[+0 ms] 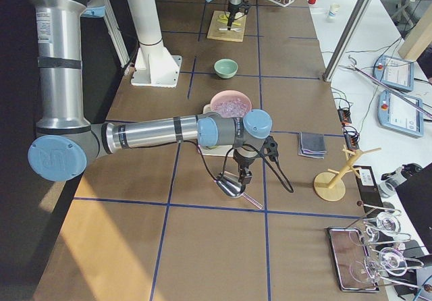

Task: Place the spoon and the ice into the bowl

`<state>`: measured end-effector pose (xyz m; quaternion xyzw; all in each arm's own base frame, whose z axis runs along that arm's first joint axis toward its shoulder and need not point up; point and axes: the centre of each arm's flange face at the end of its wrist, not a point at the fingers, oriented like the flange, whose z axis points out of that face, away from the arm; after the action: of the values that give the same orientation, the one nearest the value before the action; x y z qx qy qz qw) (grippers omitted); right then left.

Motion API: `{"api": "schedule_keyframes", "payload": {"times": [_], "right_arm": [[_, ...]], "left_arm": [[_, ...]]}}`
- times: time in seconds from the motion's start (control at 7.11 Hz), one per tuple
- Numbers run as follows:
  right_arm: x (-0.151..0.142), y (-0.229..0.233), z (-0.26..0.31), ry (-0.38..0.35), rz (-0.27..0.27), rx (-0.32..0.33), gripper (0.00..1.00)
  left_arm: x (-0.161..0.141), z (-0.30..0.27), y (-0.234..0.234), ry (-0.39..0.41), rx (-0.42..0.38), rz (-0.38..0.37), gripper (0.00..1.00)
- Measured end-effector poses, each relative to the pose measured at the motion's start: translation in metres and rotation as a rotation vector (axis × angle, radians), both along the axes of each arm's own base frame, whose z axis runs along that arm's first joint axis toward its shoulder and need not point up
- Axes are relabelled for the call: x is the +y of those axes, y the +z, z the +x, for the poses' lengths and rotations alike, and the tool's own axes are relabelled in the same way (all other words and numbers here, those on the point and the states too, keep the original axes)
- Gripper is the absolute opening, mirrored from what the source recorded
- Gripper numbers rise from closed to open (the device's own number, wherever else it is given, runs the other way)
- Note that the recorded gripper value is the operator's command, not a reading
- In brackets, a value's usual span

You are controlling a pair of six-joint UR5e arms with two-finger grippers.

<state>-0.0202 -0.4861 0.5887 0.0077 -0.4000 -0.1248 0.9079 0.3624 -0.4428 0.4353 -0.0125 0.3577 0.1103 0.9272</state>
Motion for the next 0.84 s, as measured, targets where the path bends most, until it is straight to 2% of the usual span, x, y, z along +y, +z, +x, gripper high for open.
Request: {"api": "schedule_keyframes", "payload": {"times": [0.28,0.7,0.84], "right_arm": [[0.0,-0.001,0.0,0.0,0.003,0.0,1.0],[0.0,-0.002,0.0,0.0,0.004,-0.001,1.0],[0.0,-0.001,0.0,-0.001,0.004,0.0,1.0]], "left_arm": [[-0.003,0.005,0.012,0.007,-0.012,-0.025,0.97],[-0.006,0.009,0.025,0.007,-0.031,-0.048,0.84],[-0.007,0.01,0.027,0.008,-0.033,-0.05,0.69]]}}
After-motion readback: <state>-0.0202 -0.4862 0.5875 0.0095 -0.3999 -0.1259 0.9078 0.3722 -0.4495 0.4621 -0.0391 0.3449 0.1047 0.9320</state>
